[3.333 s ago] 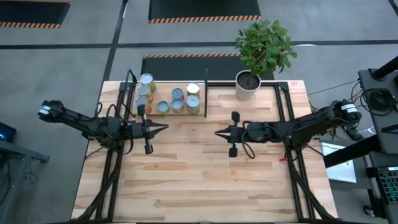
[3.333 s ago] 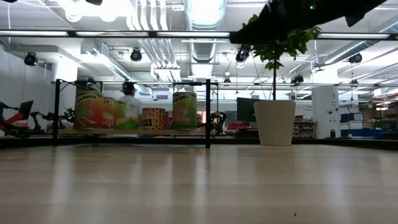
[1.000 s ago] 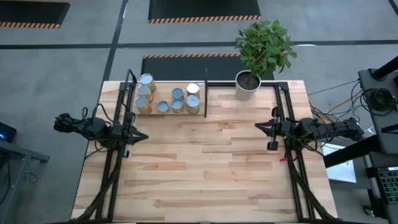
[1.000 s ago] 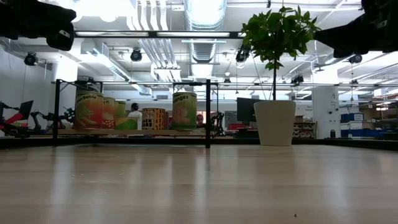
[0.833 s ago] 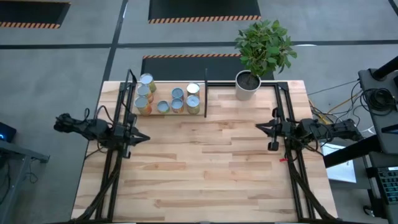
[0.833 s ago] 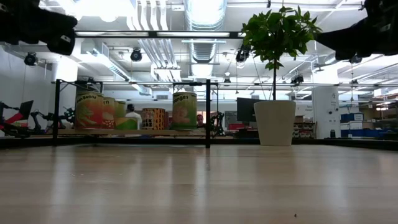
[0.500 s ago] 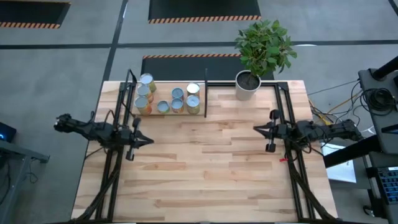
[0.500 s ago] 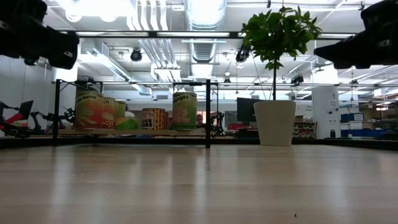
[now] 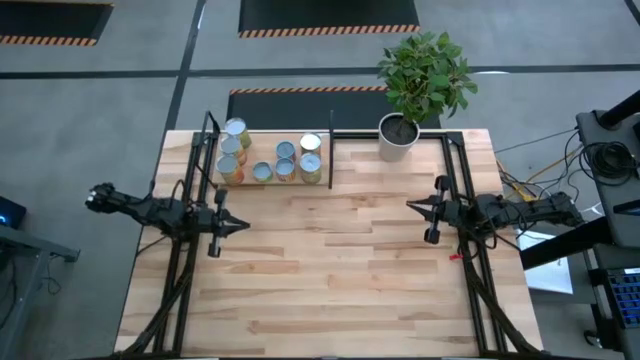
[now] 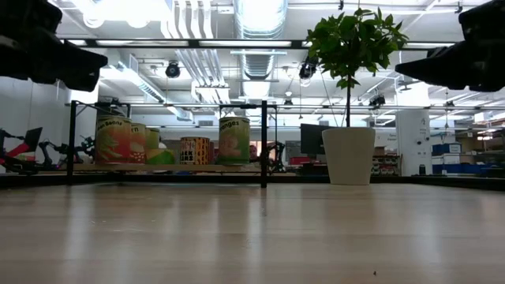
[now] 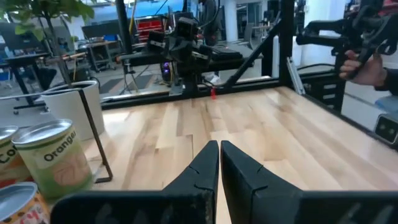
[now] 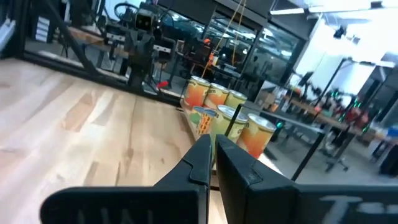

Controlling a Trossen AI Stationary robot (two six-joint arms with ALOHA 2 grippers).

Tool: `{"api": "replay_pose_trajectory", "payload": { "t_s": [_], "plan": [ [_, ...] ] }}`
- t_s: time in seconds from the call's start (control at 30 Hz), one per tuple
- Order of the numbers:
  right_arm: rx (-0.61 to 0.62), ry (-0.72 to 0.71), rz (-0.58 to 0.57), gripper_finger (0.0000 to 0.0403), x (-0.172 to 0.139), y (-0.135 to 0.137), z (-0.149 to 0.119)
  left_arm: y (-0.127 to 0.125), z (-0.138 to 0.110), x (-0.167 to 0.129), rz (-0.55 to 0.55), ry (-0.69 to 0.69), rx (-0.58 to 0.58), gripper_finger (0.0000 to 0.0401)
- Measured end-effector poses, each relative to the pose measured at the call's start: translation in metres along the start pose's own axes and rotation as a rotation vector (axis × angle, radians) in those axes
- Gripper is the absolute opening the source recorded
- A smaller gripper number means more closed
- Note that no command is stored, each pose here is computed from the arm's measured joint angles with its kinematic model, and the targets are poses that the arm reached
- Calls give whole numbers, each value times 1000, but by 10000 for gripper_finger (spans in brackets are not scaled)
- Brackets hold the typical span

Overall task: Pick and place cans onto a shelf
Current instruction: Return to Home Position

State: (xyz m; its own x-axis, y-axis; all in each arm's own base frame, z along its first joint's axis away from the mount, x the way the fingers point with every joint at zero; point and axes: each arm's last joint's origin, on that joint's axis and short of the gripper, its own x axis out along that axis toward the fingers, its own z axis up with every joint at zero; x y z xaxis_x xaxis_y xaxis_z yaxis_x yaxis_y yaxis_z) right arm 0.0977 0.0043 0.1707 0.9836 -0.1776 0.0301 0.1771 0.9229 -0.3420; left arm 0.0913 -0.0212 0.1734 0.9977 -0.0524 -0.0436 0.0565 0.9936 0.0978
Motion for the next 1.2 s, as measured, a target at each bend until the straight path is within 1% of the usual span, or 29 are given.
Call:
{"api": "replay_pose_trajectory", "payload": {
  "t_s": [0.07, 0.1, 0.47, 1.2],
  "plan": [
    [-57, 5, 2, 12, 0, 0, 0, 0, 0, 0, 4, 7, 12, 0],
    [-59, 8, 4, 12, 1, 0, -1, 0, -1, 1, 5, 11, 13, 0],
    [73, 16, 6, 12, 1, 1, -1, 0, -1, 1, 6, 19, 10, 0],
    [82, 21, 7, 12, 1, 1, -2, 0, -2, 1, 6, 18, 10, 0]
  ]
}}
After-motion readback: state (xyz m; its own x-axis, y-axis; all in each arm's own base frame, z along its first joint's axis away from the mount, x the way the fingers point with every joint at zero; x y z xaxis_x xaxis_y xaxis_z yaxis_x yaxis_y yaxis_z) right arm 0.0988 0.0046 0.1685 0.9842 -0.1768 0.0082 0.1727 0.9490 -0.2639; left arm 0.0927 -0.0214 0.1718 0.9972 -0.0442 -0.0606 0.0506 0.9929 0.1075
